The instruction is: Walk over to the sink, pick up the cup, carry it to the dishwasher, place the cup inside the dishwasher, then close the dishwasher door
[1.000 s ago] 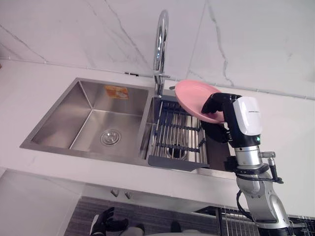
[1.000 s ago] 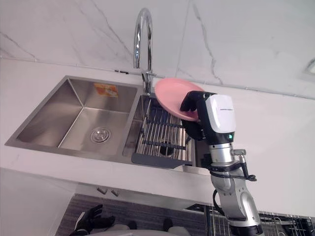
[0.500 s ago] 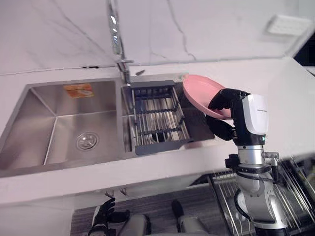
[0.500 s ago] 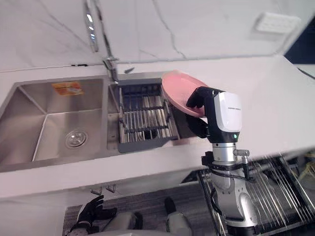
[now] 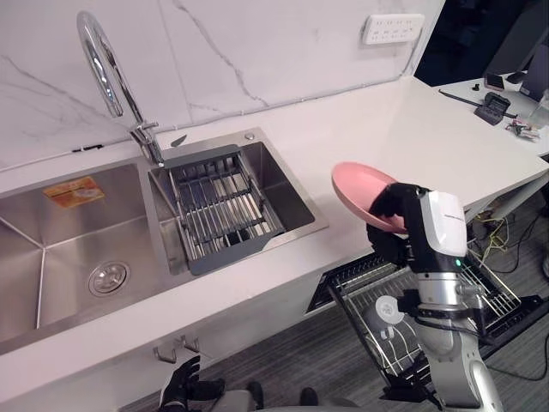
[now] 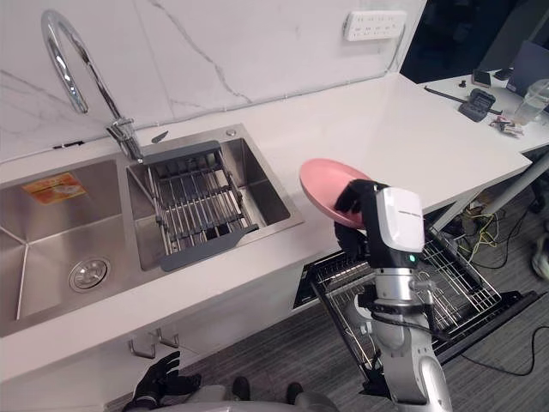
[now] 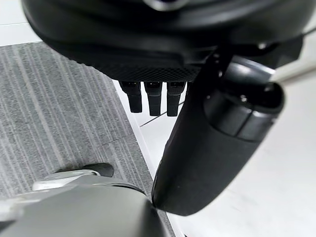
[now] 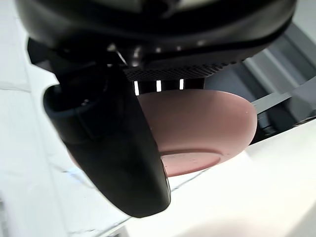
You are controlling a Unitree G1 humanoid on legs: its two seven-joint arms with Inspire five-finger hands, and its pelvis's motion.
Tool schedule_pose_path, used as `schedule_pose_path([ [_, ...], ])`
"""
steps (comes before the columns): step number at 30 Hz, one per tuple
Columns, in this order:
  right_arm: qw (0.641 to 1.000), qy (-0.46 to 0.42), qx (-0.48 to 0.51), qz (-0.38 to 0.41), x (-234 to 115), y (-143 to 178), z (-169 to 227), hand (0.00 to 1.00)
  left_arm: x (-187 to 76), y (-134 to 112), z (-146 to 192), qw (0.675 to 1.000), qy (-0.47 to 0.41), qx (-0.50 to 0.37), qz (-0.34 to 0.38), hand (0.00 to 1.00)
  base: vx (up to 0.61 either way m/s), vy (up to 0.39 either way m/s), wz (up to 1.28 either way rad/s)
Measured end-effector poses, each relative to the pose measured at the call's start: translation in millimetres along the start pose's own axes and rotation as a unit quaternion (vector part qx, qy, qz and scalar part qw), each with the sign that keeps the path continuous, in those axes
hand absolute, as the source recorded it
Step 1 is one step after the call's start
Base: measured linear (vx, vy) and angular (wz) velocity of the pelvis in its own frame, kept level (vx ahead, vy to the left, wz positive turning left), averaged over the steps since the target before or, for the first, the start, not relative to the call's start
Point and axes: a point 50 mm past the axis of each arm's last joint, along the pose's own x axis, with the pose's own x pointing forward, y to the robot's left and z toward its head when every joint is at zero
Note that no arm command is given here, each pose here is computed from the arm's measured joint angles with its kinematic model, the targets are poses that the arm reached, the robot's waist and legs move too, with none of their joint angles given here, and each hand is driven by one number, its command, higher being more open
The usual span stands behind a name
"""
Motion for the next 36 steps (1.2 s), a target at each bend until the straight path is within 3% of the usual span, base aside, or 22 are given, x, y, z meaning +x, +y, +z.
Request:
schedule_pose_path([
  [9, 0.99, 0.131, -0.031, 0.027, -28, 4, -54, 0.3, -3, 0, -13, 1.0, 0.023, 0.006, -0.002, 0.9, 0.0, 0.008, -0.08],
  [17, 0.972, 0.229, -0.036, -0.032, -38, -14, -92, 0.3, -3, -7, -7, 1.0, 0.009, 0.013, -0.013, 0.9, 0.03, 0.008, 0.01],
  [36, 0.964, 0.235, 0.038, -0.114, -8, -16, -86, 0.3, 11, -21, 56, 0.996, -0.091, -0.018, -0.017, 0.9, -0.03, -0.012, -0.13],
])
